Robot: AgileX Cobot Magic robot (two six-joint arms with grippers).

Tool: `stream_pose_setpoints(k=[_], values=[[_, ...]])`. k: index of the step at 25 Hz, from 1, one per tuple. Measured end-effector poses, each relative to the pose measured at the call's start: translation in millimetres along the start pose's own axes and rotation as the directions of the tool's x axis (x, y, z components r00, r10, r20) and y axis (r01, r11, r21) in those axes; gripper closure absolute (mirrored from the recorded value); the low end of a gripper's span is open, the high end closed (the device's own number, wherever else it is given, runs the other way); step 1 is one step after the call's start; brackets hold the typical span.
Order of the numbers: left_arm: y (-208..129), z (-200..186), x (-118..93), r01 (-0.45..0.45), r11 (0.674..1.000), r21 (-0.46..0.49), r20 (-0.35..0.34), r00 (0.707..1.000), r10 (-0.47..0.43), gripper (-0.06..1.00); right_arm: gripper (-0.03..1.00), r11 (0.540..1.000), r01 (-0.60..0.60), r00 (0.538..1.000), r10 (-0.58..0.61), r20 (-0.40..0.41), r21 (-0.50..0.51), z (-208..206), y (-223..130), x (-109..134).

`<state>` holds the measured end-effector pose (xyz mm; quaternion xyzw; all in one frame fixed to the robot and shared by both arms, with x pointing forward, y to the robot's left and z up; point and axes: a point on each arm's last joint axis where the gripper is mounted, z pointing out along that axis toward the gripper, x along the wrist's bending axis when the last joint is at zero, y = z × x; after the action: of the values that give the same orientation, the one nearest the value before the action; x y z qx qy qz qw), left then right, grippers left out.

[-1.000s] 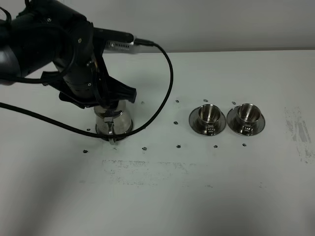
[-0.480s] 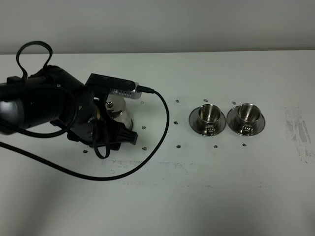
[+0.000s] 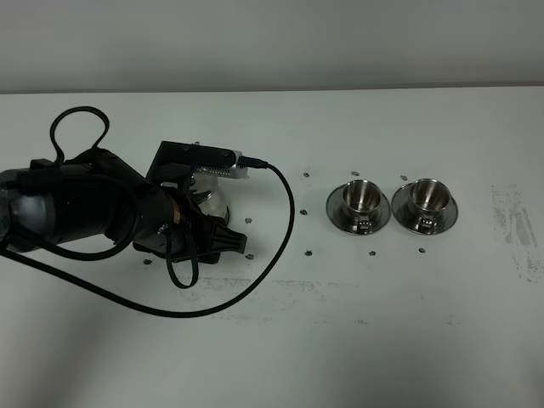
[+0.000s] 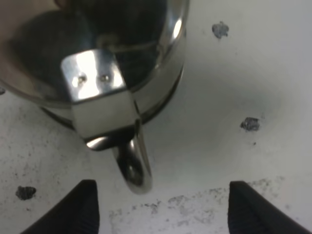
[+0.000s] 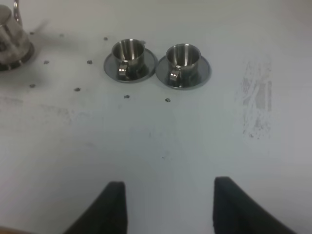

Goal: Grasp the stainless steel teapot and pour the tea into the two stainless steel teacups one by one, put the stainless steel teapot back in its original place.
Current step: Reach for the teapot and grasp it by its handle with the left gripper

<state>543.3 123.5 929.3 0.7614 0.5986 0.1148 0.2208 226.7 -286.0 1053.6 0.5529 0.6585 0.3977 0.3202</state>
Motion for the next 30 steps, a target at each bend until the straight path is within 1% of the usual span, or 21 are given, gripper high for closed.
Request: stream_pose_setpoints(k=[3, 10, 18, 26, 30], values=[[1.4, 0.8, 4.1, 0.0, 1.0, -0.006, -0.011, 1.0, 0.0, 0.33, 0.57, 1.0, 0.0, 1.0, 0.0, 0.0, 0.0, 0.0, 0.0, 0.0], [6.6, 1.2, 20.6, 0.032, 0.999, -0.027, -0.05, 0.998, -0.034, 0.33, 0.57, 1.0, 0.001, 1.0, -0.001, 0.0, 0.0, 0.0, 0.0, 0.0], [8.7, 1.4, 30.8, 0.052, 0.998, -0.029, -0.067, 0.996, -0.054, 0.33, 0.57, 1.0, 0.001, 1.0, -0.001, 0.0, 0.0, 0.0, 0.0, 0.0], [6.9, 1.0, 42.0, 0.024, 1.0, 0.007, -0.119, 0.993, -0.023, 0.33, 0.57, 1.0, 0.0, 1.0, 0.0, 0.0, 0.0, 0.0, 0.0, 0.0], [6.2, 0.7, 44.7, -0.018, 1.0, 0.022, -0.143, 0.99, 0.02, 0.33, 0.57, 1.0, 0.0, 1.0, 0.0, 0.0, 0.0, 0.0, 0.0, 0.0]])
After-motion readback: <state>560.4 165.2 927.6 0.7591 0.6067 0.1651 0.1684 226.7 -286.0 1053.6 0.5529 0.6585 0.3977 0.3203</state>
